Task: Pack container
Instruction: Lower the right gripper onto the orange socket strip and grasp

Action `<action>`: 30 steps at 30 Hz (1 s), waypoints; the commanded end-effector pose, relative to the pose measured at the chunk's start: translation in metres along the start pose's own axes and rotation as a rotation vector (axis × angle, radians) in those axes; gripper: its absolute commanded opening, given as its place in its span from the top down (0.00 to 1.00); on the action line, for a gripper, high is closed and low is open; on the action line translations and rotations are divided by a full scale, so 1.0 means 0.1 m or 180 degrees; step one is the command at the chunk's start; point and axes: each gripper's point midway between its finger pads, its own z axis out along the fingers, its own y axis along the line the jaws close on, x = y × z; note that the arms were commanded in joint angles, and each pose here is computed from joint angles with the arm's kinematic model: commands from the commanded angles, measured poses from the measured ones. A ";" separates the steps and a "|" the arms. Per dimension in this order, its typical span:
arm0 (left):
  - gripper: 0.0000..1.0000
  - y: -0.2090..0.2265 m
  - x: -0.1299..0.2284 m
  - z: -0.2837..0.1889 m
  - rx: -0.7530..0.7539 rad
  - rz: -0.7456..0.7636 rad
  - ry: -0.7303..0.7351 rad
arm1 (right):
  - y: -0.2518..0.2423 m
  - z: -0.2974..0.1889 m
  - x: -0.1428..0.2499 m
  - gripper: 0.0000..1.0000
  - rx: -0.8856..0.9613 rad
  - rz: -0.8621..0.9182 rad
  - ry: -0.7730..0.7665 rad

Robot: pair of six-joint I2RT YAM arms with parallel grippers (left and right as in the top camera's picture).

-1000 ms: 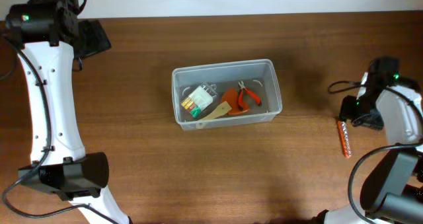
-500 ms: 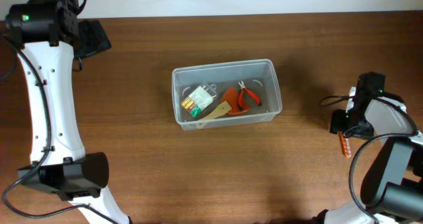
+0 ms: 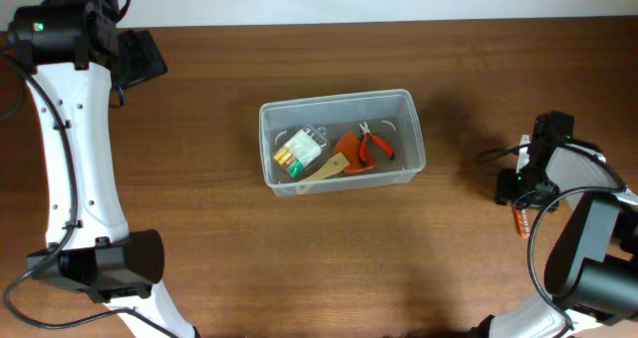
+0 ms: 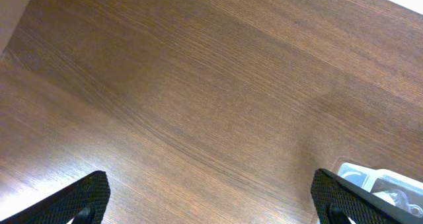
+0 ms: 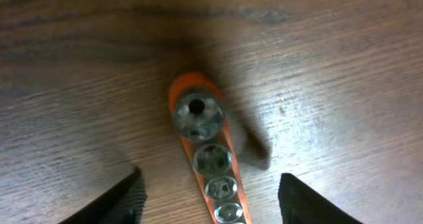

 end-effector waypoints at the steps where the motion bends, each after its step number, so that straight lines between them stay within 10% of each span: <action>1: 0.01 0.01 -0.01 -0.04 0.0014 -0.0026 -0.0027 | 0.01 0.07 0.04 0.49 -0.0019 -0.0005 0.0068; 30: 0.01 0.01 -0.01 -0.04 0.0014 -0.0026 -0.0027 | 0.07 -0.03 0.03 0.96 -0.0166 0.0098 0.0122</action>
